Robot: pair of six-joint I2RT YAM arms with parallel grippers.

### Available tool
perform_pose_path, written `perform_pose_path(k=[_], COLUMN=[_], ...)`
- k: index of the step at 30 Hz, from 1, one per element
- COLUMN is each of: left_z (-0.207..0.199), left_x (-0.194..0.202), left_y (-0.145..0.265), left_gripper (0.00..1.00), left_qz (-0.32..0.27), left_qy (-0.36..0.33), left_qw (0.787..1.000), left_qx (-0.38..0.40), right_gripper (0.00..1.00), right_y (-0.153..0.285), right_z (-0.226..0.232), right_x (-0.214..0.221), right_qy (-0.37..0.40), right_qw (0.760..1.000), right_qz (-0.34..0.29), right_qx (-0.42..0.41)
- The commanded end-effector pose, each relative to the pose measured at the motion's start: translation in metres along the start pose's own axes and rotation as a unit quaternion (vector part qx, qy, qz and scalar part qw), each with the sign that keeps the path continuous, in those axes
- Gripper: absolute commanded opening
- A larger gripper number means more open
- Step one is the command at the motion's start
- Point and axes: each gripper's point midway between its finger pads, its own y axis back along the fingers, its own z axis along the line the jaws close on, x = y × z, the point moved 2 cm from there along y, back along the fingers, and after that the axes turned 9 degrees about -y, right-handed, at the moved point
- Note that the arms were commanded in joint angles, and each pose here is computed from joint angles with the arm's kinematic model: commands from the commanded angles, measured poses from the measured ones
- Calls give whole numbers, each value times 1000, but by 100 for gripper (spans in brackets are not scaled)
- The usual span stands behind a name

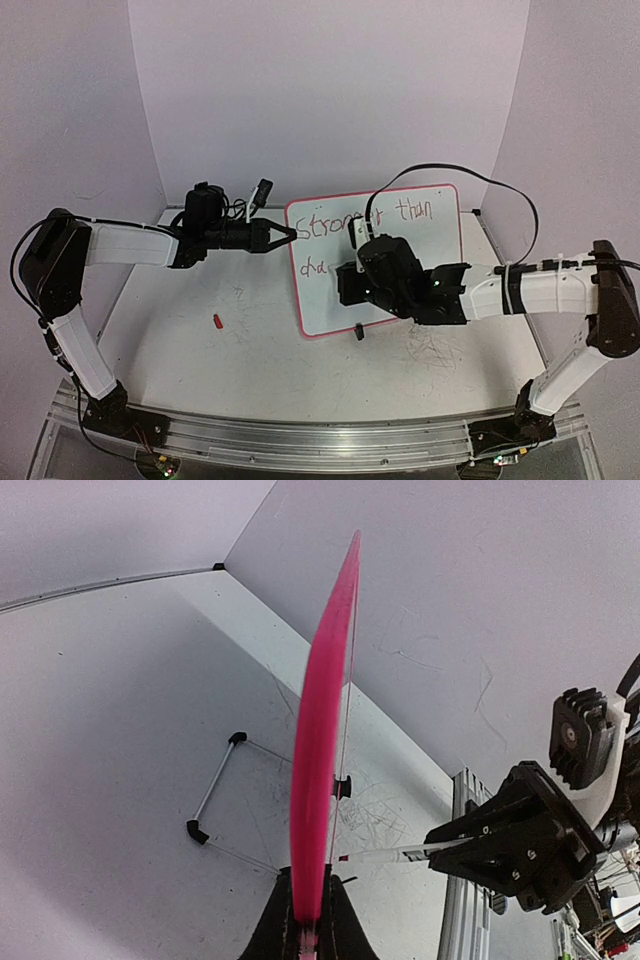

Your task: Write a sentence on the whiteboard

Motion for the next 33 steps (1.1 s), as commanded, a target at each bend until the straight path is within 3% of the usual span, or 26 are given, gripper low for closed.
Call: perform_pose_path(k=[1, 15, 33], left_z=[-9, -8, -10], left_x=[-1, 0, -2], left_y=[2, 2, 3], left_gripper=[0, 0, 0], left_qz=[7, 7, 5], left_qy=[-1, 0, -3], left_qw=[1000, 1000, 1000], left_qx=[8, 8, 8], right_gripper=[0, 0, 0], right_y=[10, 1, -9], right_z=[7, 19, 3], right_x=[-32, -50, -25], right_qy=[-25, -14, -2], right_qw=[999, 998, 999], right_qz=[-43, -64, -36], right_qx=[-21, -25, 9])
